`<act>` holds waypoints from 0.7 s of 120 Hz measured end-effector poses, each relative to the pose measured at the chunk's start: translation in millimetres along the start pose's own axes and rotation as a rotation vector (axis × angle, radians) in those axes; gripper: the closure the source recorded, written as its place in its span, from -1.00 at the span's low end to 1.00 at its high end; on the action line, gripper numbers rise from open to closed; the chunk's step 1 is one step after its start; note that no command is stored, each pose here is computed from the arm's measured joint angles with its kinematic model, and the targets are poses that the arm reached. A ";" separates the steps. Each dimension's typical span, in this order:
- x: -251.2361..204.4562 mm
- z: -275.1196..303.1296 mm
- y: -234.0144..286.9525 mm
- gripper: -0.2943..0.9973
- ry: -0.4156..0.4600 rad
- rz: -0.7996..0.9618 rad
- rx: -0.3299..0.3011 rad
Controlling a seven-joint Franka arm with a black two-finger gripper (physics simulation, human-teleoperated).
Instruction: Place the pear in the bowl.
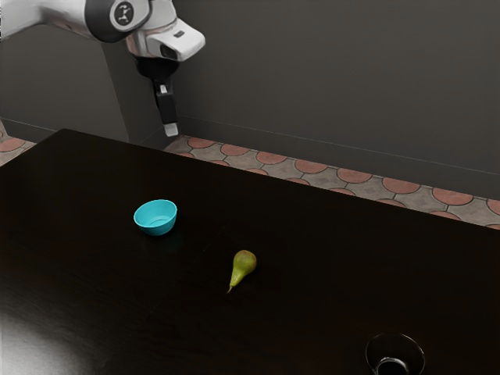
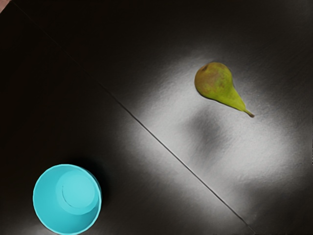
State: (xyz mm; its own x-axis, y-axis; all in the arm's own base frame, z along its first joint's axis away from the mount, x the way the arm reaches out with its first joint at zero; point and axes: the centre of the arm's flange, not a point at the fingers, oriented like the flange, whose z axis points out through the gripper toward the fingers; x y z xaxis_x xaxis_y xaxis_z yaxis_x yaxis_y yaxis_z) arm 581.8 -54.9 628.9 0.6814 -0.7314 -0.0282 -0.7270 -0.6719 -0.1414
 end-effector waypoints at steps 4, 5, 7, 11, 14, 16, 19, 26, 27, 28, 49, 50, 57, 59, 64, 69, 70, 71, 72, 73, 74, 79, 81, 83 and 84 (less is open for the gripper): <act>1.2 3.0 -0.5 -0.54 -0.001 0.010 -0.007; 1.5 3.9 -0.7 -0.54 -0.001 0.012 -0.009; 1.8 5.3 -1.1 -0.54 -0.001 0.016 -0.011; 1.8 6.7 -2.0 -0.54 -0.001 0.023 -0.015; 1.5 7.3 -2.6 -0.54 -0.001 0.028 -0.017; 1.3 7.6 -3.0 -0.54 -0.001 0.031 -0.018; 1.0 8.0 -3.3 -0.54 0.000 0.036 -0.020; 2.5 16.0 -3.9 -0.54 -0.008 0.049 -0.032; 2.7 17.4 -3.9 -0.54 -0.010 0.051 -0.034; 2.8 18.6 -3.9 -0.54 -0.011 0.053 -0.036; -3.9 67.3 28.1 -0.54 -0.042 0.033 -0.162; -4.1 71.2 30.5 -0.54 -0.044 0.030 -0.169; -6.5 100.8 48.5 -0.54 -0.060 -0.002 -0.207; -6.1 107.6 52.4 -0.54 -0.062 -0.014 -0.213; -2.8 119.5 59.1 -0.54 -0.062 -0.041 -0.220; 2.7 130.3 64.0 -0.54 -0.064 -0.065 -0.225; 3.7 132.1 64.9 -0.54 -0.064 -0.070 -0.225; 4.9 133.9 65.8 -0.54 -0.064 -0.074 -0.226; 6.0 135.5 66.6 -0.54 -0.065 -0.078 -0.226; 7.2 137.2 67.5 -0.54 -0.065 -0.082 -0.227; 8.4 138.7 68.3 -0.54 -0.066 -0.086 -0.227; 13.3 143.8 72.6 -0.54 -0.068 -0.101 -0.221; 15.3 145.8 74.2 -0.54 -0.070 -0.107 -0.219; 17.3 147.9 75.7 -0.54 -0.070 -0.113 -0.215; 18.2 149.0 76.5 -0.54 -0.070 -0.116 -0.213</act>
State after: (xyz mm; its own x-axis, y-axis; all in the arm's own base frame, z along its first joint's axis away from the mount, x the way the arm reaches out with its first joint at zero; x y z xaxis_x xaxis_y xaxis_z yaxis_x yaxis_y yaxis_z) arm 551.1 -102.2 470.0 0.7601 -0.6431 -0.0930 -0.6400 -0.7657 0.0642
